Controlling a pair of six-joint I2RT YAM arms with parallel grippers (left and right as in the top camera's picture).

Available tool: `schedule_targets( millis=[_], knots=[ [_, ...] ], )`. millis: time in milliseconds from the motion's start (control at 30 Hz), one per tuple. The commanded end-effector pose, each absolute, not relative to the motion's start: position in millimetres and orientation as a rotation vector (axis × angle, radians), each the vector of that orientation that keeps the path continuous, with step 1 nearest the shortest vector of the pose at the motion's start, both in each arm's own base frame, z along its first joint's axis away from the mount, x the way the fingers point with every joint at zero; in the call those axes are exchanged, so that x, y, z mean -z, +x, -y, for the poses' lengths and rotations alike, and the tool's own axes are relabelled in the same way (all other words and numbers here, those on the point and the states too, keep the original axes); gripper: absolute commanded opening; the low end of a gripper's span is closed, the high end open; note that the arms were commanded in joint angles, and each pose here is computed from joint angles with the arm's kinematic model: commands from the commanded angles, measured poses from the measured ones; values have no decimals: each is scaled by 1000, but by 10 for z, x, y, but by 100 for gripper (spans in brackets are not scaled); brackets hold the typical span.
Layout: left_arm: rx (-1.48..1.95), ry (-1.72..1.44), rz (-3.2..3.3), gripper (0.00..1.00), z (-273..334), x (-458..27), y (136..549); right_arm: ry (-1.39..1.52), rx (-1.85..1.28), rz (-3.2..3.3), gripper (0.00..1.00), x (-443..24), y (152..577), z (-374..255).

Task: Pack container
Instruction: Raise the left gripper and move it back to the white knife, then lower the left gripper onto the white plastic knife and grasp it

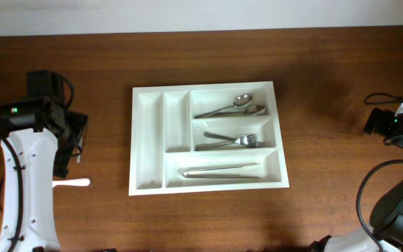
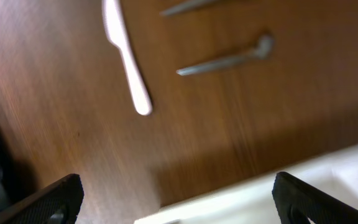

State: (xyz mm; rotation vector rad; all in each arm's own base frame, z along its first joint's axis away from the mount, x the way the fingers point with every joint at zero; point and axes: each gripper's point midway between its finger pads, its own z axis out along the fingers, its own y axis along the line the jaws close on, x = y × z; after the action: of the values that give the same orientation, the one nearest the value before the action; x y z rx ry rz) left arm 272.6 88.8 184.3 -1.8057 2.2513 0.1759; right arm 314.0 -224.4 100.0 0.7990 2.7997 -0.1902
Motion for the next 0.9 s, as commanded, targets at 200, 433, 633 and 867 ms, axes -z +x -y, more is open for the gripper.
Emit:
schedule_targets(
  millis=[200, 433, 633, 867],
  knots=[
    [-267, -2071, -2148, 99, -1068, -1171, 2417, 820, 195, -2798, 99, -992, 3111, 2260],
    [-293, -2108, -2138, 99, -1179, -884, 2291, 820, 195, -2798, 99, -992, 3111, 2260],
    [-336, -2179, -2100, 99, -1377, -768, 2218, 820, 195, -2798, 99, -992, 3111, 2260],
    [-342, -2071, -2250, 99, -1479, -604, 2275, 820, 195, -2798, 99, -992, 3111, 2260]
  ],
)
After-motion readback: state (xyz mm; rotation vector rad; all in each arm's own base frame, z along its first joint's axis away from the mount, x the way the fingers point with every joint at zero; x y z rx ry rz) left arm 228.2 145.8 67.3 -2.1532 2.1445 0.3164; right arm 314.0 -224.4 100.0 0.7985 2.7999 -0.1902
